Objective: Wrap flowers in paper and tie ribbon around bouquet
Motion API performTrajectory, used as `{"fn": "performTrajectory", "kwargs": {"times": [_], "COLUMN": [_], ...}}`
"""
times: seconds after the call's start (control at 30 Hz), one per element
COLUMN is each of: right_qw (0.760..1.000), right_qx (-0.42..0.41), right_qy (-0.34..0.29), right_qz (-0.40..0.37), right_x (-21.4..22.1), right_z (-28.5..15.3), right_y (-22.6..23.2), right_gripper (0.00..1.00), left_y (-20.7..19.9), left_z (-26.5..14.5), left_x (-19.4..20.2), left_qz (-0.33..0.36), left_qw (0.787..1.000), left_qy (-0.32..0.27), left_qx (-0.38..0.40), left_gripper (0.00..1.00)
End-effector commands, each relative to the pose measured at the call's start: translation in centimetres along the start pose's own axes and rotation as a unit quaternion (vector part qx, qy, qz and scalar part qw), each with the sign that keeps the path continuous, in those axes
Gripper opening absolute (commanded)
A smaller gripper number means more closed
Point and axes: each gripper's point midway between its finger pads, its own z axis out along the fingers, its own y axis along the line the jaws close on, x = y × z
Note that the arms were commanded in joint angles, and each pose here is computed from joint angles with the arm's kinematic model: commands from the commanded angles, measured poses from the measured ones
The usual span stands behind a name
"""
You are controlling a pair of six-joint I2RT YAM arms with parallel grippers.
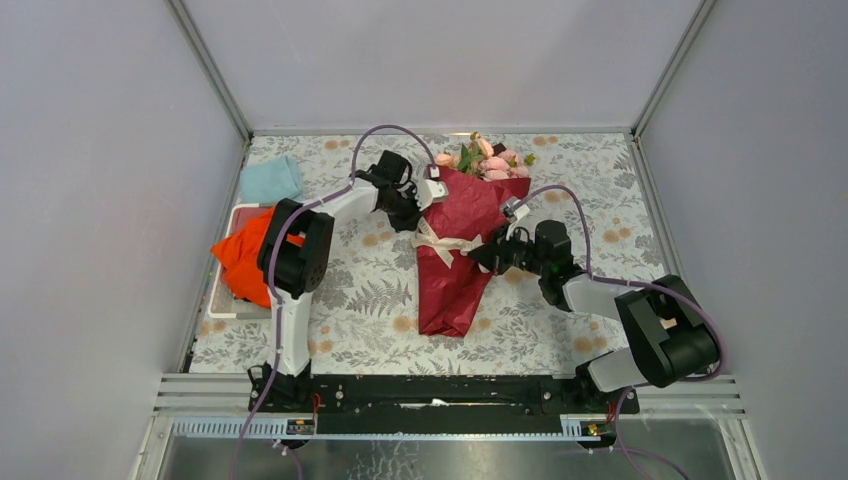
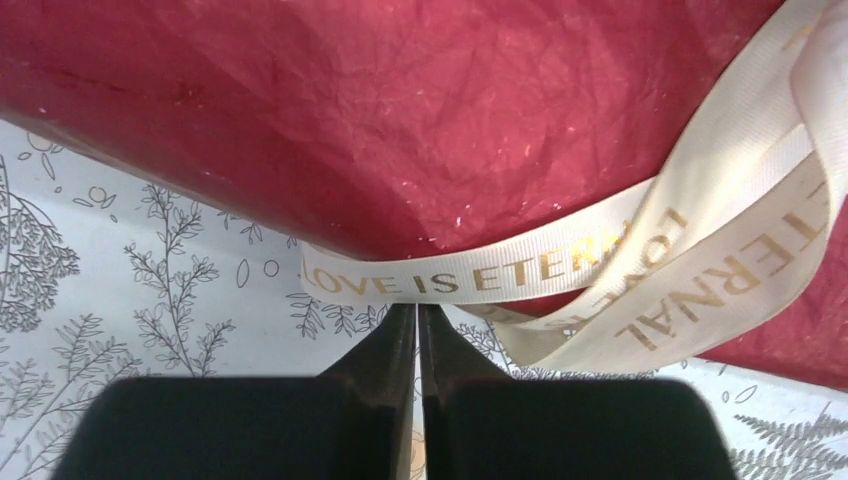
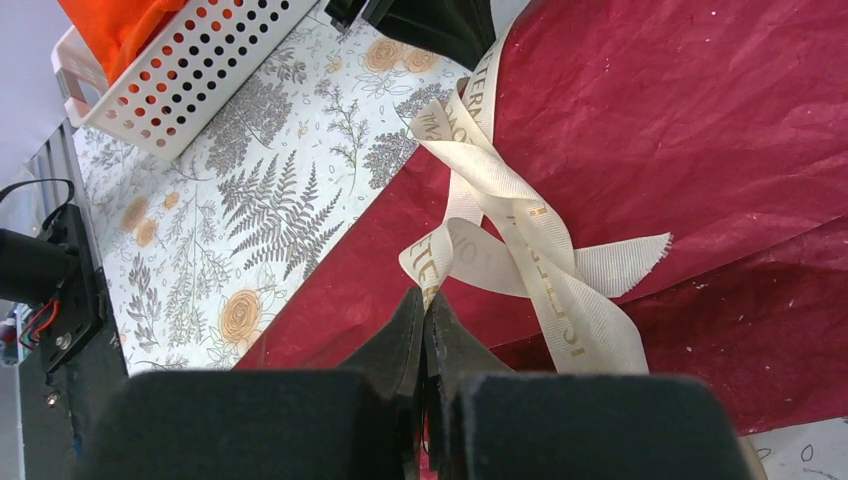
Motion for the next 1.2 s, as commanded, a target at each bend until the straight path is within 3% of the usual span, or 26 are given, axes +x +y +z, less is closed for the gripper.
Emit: {"fn": "performTrajectory", "kwargs": {"times": [0.0,0.3,0.43,0.53,0.57,0.6,0.63,0.7,0.8,0.93,1.17], "right_qw": [0.999,0.997,0.994,0.995,0.996,0.996,0.995,0.994,0.994,0.994,0.995], "right_qx": [-0.02,0.001,0.025,0.025,0.022,0.02,0.019,0.016,0.002,0.003,0.003], "right_qy": [-0.035,-0.067,-0.091,-0.08,-0.077,-0.076,-0.079,-0.091,-0.085,-0.085,-0.077], "right_qz": [-0.009,0.031,0.054,0.049,0.048,0.05,0.051,0.054,0.062,0.065,0.06], "right_x": [-3.3,-5.7,-6.3,-6.0,-5.9,-5.7,-5.6,-5.7,-5.6,-5.5,-5.3], "right_z": [-0.3,-2.2,-4.0,-4.2,-4.1,-4.1,-4.0,-3.9,-3.6,-3.4,-3.3], "right_y": [0.8,-0.6,-2.0,-2.1,-2.1,-2.2,-2.2,-2.2,-2.0,-2.2,-2.3], "right_gripper": [0.0,0.0,0.0,0.0,0.0,0.0,0.0,0.0,0.0,0.0,0.0], "left_y": [0.3,4.8,5.0,3.8,3.5,3.4,3.3,3.9,4.2,4.0,1.9], "left_z": [-1.1,-5.6,-5.9,-4.7,-4.4,-4.0,-3.7,-3.0,-1.8,-0.9,0.9], "left_x": [-1.9,-2.0,-1.0,-1.0,-1.1,-1.2,-1.4,-1.6,-1.8,-1.6,-0.4], "left_qz": [0.014,-0.073,-0.094,-0.081,-0.077,-0.069,-0.054,-0.006,0.069,0.147,0.19], "left_qw": [1.0,0.992,0.989,0.994,0.995,0.996,0.997,0.997,0.992,0.984,0.978], "left_qy": [-0.027,-0.035,-0.043,-0.048,-0.046,-0.047,-0.053,-0.074,-0.096,-0.098,-0.08], "left_qx": [-0.005,-0.1,-0.103,-0.059,-0.046,-0.038,-0.03,-0.034,-0.03,-0.009,0.029], "left_gripper": [0.0,0.0,0.0,0.0,0.09,0.26,0.36,0.52,0.65,0.69,0.65]}}
